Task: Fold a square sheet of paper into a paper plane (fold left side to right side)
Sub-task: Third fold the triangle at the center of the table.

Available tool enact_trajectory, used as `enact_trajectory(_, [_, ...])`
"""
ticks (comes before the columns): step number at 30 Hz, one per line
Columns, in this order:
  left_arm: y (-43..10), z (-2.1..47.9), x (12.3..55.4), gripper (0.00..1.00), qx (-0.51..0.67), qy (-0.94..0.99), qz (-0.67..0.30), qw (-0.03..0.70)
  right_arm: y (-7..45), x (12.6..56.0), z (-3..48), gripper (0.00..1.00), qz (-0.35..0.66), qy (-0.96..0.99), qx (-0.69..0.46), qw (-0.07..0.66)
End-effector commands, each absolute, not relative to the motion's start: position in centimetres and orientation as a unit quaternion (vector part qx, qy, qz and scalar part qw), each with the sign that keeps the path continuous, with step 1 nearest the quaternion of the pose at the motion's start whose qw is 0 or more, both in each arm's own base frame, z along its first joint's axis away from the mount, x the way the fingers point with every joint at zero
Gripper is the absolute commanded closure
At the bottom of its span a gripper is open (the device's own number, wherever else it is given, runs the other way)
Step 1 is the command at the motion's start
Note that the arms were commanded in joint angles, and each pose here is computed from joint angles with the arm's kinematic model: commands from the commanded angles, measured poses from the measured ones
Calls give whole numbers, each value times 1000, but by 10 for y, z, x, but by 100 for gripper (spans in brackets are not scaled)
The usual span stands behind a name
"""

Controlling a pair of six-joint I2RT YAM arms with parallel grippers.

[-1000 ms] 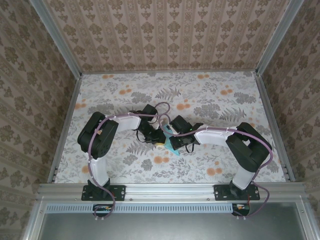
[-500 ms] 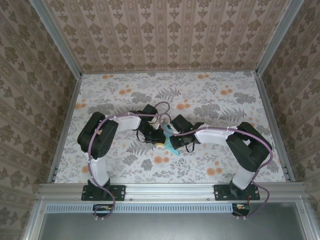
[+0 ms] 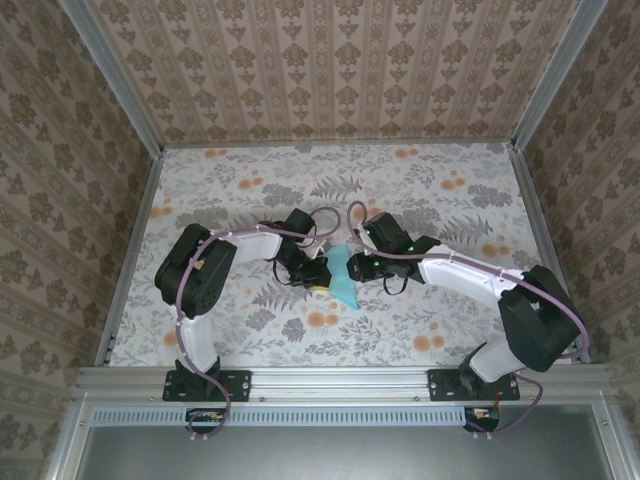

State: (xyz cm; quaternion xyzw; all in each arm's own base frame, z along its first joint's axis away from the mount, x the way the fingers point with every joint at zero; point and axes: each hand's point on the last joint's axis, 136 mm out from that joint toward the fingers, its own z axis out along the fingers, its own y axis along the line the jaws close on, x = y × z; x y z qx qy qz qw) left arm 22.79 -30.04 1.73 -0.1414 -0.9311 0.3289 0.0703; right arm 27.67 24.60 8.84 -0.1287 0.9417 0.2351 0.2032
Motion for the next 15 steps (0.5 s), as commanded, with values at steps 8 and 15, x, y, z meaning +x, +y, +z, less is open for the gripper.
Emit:
enact_trajectory(8, [-274, -13, 218, 93, -121, -954, 257, 93, 279, 235, 56, 96, 314, 944, -34, 95])
enact_trajectory(15, [-275, -13, 218, 93, -124, -954, 256, 92, 286, 245, 43, 97, 292, 952, -30, 87])
